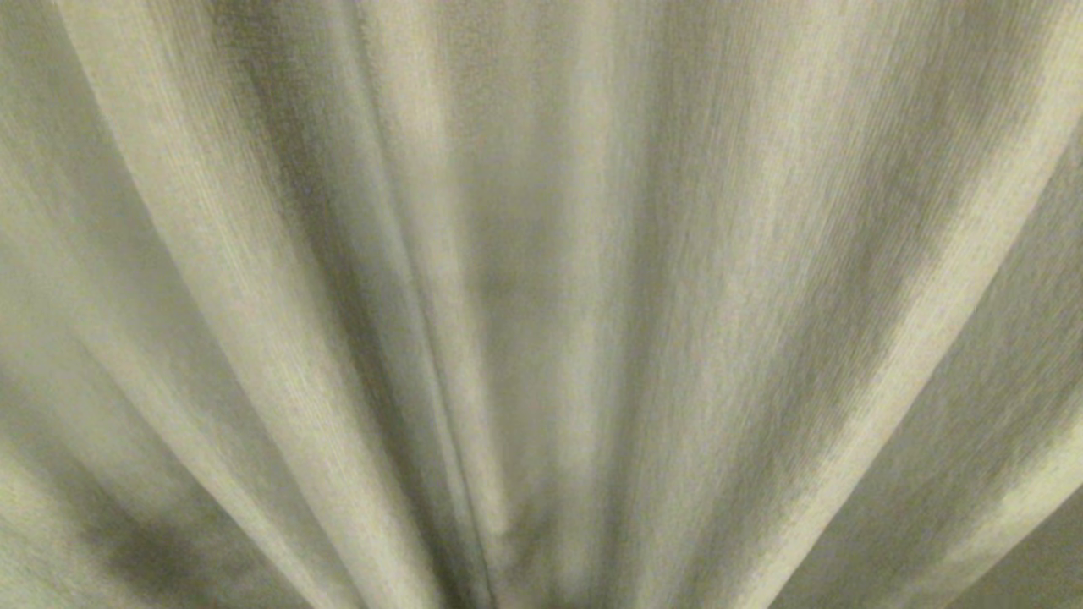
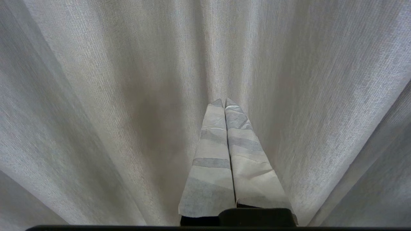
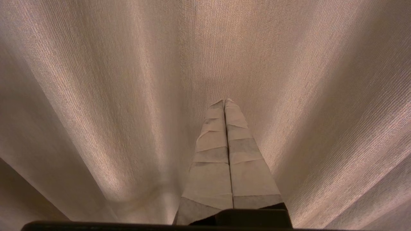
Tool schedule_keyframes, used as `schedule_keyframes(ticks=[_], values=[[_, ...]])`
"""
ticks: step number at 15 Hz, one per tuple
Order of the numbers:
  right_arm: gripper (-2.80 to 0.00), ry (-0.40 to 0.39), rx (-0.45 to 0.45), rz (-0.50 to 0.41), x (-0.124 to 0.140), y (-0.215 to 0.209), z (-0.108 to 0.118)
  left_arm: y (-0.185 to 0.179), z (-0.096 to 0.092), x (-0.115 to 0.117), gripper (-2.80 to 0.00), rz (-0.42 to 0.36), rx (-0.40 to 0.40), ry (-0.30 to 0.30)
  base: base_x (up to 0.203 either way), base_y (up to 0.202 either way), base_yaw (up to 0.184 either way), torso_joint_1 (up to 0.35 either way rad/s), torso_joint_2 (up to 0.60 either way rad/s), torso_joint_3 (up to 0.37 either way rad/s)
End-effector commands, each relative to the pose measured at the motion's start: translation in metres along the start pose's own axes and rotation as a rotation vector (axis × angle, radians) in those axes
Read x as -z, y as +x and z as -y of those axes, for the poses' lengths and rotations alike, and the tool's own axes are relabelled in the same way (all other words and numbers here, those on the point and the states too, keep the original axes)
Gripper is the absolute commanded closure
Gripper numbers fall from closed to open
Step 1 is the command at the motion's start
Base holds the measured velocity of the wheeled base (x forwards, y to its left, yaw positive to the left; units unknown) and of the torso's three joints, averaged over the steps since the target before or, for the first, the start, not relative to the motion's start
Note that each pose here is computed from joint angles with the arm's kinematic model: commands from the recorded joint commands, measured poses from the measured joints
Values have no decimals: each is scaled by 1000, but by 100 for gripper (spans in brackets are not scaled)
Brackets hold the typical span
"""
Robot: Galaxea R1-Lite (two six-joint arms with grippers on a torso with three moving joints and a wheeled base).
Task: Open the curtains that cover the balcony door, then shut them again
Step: Close the outer curtains on both sides
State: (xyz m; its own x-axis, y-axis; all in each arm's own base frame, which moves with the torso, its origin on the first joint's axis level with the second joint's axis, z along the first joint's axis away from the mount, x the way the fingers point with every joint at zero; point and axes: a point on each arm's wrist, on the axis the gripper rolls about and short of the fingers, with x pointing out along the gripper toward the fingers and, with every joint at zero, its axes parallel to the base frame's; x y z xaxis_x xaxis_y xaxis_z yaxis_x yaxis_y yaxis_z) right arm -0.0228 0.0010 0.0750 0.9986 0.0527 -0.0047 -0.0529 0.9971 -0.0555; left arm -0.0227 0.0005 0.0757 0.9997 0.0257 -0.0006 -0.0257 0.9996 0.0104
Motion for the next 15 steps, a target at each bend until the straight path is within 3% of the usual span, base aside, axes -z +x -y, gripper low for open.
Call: schedule_keyframes(ticks=[1, 15], values=[[0, -1, -1, 0, 0, 0, 0, 0, 0, 0, 0, 1, 0, 0, 0, 0, 0, 0, 0, 0], [0, -1, -1, 0, 0, 0, 0, 0, 0, 0, 0, 1, 0, 0, 0, 0, 0, 0, 0, 0]])
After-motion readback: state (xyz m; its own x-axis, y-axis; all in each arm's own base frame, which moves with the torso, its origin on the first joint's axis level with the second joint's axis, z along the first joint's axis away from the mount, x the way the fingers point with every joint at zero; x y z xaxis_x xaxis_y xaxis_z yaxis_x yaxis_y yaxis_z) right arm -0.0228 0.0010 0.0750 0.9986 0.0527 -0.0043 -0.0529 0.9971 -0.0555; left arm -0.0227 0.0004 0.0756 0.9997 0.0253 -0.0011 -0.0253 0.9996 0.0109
